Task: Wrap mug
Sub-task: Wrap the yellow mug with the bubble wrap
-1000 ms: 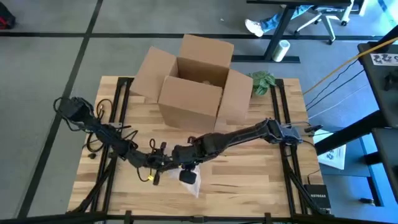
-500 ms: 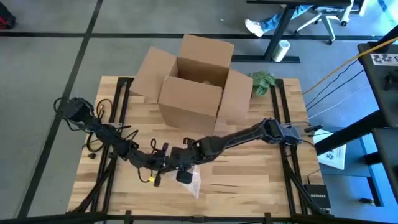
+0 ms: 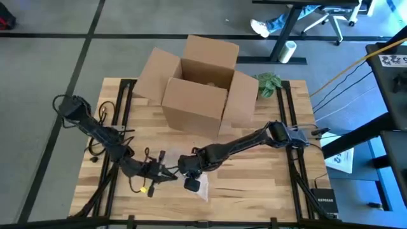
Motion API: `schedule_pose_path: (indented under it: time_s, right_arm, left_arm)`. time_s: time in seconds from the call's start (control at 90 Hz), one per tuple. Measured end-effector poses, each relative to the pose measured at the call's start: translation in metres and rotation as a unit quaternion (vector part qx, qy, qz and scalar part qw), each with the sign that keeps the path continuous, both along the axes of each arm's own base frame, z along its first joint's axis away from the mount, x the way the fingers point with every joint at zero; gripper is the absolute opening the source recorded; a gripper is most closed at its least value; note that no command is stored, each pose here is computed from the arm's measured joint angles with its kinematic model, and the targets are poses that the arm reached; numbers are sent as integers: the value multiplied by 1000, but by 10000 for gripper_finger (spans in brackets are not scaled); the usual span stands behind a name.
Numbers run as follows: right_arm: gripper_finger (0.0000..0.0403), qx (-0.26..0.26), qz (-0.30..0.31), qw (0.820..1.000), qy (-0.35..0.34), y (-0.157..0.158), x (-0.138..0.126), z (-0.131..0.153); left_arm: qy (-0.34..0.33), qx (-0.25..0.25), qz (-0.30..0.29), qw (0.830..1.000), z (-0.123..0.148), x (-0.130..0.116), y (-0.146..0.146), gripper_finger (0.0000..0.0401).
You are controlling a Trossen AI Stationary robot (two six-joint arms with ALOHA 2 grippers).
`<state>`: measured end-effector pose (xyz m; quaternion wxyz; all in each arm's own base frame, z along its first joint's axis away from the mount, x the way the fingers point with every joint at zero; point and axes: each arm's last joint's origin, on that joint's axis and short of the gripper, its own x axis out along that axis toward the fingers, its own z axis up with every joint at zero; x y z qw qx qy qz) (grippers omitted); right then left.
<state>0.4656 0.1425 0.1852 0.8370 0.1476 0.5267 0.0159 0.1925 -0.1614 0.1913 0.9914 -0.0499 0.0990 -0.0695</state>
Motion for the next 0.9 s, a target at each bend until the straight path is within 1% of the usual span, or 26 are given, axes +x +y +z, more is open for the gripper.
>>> schedule_pose_path:
  time_s: [0.111, 0.222, 0.367, 0.433, 0.6, 0.811, 0.9]
  right_arm:
    - [0, 1, -1, 1000, 0, 0, 0, 0]
    - [0, 0, 1, 1000, -1, 0, 0, 0]
    - [0, 2, 2, 1000, -8, 0, 1, 1]
    - [0, 3, 3, 1000, -13, 1, 2, 1]
    - [0, 5, 4, 1000, -24, 1, 4, 2]
    - [0, 14, 8, 1000, -25, 2, 4, 3]
    - [0, 19, 9, 999, -27, 2, 5, 3]
  left_arm:
    - [37, 4, 21, 999, 1, -17, -1, 0]
    - [90, -9, 36, 995, -4, -35, 1, 0]
    - [174, -34, 70, 982, -21, -52, 4, 0]
    - [202, -35, 86, 975, -30, -56, 5, 0]
    - [240, -26, 100, 965, -46, -53, 4, 0]
    - [311, -19, 130, 941, -75, -40, 9, 0]
    - [308, -14, 137, 941, -83, -31, 10, 0]
